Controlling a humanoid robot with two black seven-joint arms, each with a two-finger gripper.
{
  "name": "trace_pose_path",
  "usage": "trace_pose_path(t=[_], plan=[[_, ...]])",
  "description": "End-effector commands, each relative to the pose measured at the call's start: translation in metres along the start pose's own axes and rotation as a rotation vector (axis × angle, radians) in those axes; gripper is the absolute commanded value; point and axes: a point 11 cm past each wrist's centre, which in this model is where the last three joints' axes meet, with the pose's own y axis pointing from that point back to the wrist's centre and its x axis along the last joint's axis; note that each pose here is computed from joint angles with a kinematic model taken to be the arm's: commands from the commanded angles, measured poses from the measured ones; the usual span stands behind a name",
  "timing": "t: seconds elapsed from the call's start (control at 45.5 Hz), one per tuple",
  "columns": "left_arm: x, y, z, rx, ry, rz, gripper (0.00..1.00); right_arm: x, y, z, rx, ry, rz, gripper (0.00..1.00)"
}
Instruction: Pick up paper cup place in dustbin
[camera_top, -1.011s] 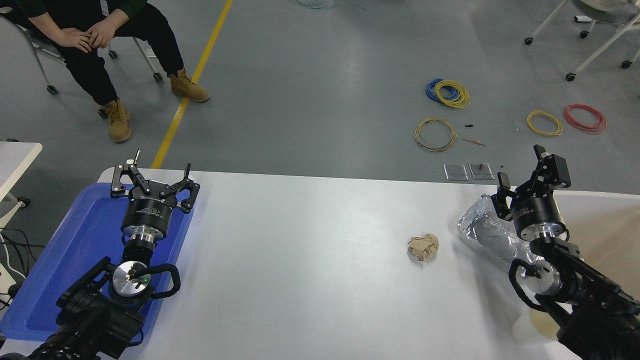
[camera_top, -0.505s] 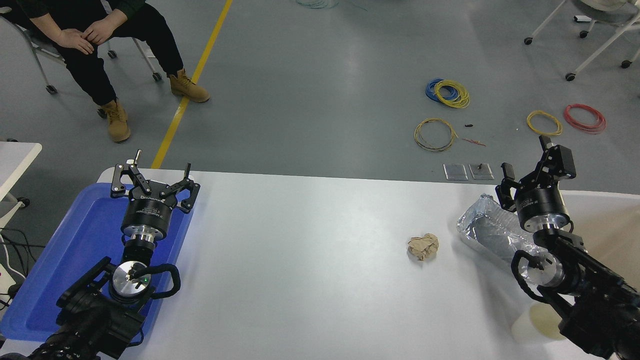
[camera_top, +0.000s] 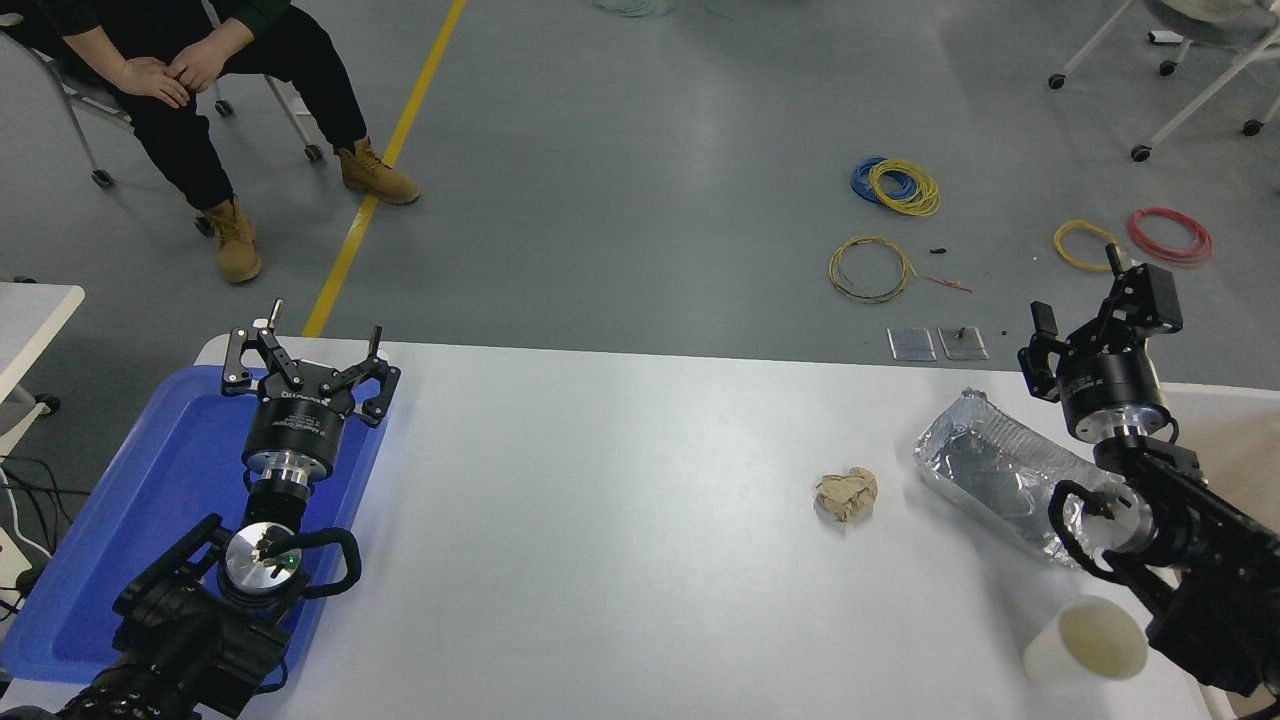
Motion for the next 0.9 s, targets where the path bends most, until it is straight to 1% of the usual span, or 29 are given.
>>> trace_pose_path(t=[0.0,0.154,0.418,0.637,0.747,0.879], plan=[[0.000,0.000,0.000,0.001,-0.001,0.000,1.00,0.001,-0.020,-0.028,-0.074,0.182,-0.088,1.00],[0.000,0.000,-0.001,0.002,0.001,-0.001,1.00,0.000,-0.030,-0.042,-0.129,0.377,-0.143,1.00],[0.000,0.000,-0.001,0.003,0.000,-0.002,1.00,0.021,-0.031,-0.057,-0.342,0.734,-0.230,1.00],[0.000,0.000,-0.001,0.003,0.000,-0.002,1.00,0.029,-0.026,-0.069,-0.479,1.016,-0.333,1.00],[0.000,0.000,0.000,0.002,-0.001,-0.002,1.00,0.029,-0.020,-0.072,-0.544,1.135,-0.412,1.00],[0.000,0.000,-0.001,0.002,0.001,-0.001,1.00,0.025,-0.009,-0.078,-0.630,1.286,-0.565,1.00]])
